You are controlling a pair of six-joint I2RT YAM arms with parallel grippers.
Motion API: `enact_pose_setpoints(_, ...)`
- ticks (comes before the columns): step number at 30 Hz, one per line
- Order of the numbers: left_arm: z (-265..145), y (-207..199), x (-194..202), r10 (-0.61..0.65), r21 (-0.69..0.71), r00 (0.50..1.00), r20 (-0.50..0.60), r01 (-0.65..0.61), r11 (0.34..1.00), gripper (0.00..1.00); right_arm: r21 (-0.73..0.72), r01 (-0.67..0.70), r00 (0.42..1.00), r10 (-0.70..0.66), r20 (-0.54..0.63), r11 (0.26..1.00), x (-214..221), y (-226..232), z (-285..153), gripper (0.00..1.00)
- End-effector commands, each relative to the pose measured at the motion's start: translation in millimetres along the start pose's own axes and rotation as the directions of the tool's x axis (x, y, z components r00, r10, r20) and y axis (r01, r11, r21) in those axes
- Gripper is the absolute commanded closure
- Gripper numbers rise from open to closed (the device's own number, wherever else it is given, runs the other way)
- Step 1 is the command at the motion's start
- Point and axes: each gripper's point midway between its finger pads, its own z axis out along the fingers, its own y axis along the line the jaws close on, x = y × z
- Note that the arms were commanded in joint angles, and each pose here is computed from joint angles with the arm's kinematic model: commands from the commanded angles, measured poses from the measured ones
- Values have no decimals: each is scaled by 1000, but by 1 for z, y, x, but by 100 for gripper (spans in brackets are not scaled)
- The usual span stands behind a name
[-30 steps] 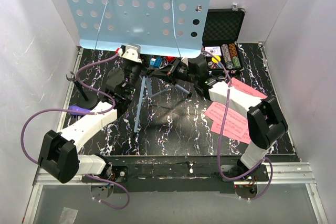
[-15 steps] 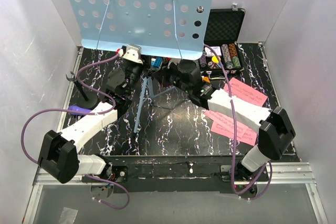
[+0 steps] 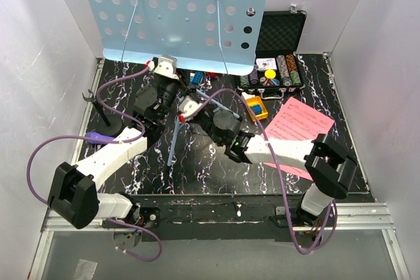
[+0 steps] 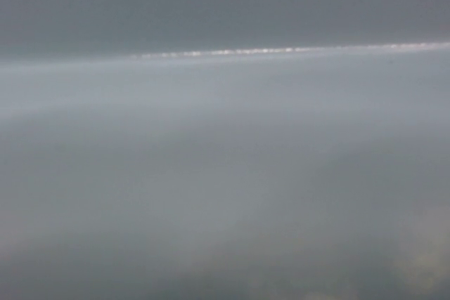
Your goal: Pack up the instrument practice props
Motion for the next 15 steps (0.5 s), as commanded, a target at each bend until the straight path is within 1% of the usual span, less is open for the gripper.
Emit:
enact_pose_setpoints(1,-24,-5,81,28,24,965,-261,-23,999,100,89,427,900,-414,-140,900,44,-26,-13,99)
enact_pose_setpoints(3,-24,-6,83,38,35,963,-268,-30,999,100,164,486,873,-472,-123,858,30,-40,-14,99)
enact_pose_setpoints(5,-24,-6,83,42,34,962,-269,-34,999,100,198,482,876,-466,-121,854,20,-47,-15,99)
enact_pose_setpoints(6,-25,-6,83,44,33,962,-271,-36,999,100,212,458,889,-441,-122,864,15,-50,-16,99)
enact_pose_setpoints(8,-25,-5,83,45,34,962,-271,-37,999,100,209,397,913,-362,-188,894,18,-53,-21,99)
enact_pose_setpoints(9,-26,-4,84,46,29,961,-274,-39,999,100,179,376,915,-333,-229,909,19,-52,-25,94)
enact_pose_setpoints(10,-26,-4,85,46,27,960,-277,-40,999,100,130,326,929,-292,-229,936,18,-45,-31,79)
enact_pose_setpoints(11,-26,-4,86,47,26,958,-283,-41,999,100,67,258,944,-237,-230,964,20,-36,-39,66)
enact_pose_setpoints(12,-26,-3,87,48,21,956,-289,-44,999,100,4,173,964,-168,-207,985,13,-29,-47,44)
enact_pose_setpoints(13,-26,-2,87,46,17,956,-291,-43,999,100,0,96,973,-94,-212,995,10,-30,-55,30)
enact_pose_setpoints(14,-26,-2,87,45,13,955,-292,-43,999,100,-8,54,978,-54,-202,999,4,-30,-59,20)
enact_pose_setpoints(15,-26,-2,88,45,13,955,-294,-44,999,100,-1,31,979,-31,-203,1000,2,-33,-63,17)
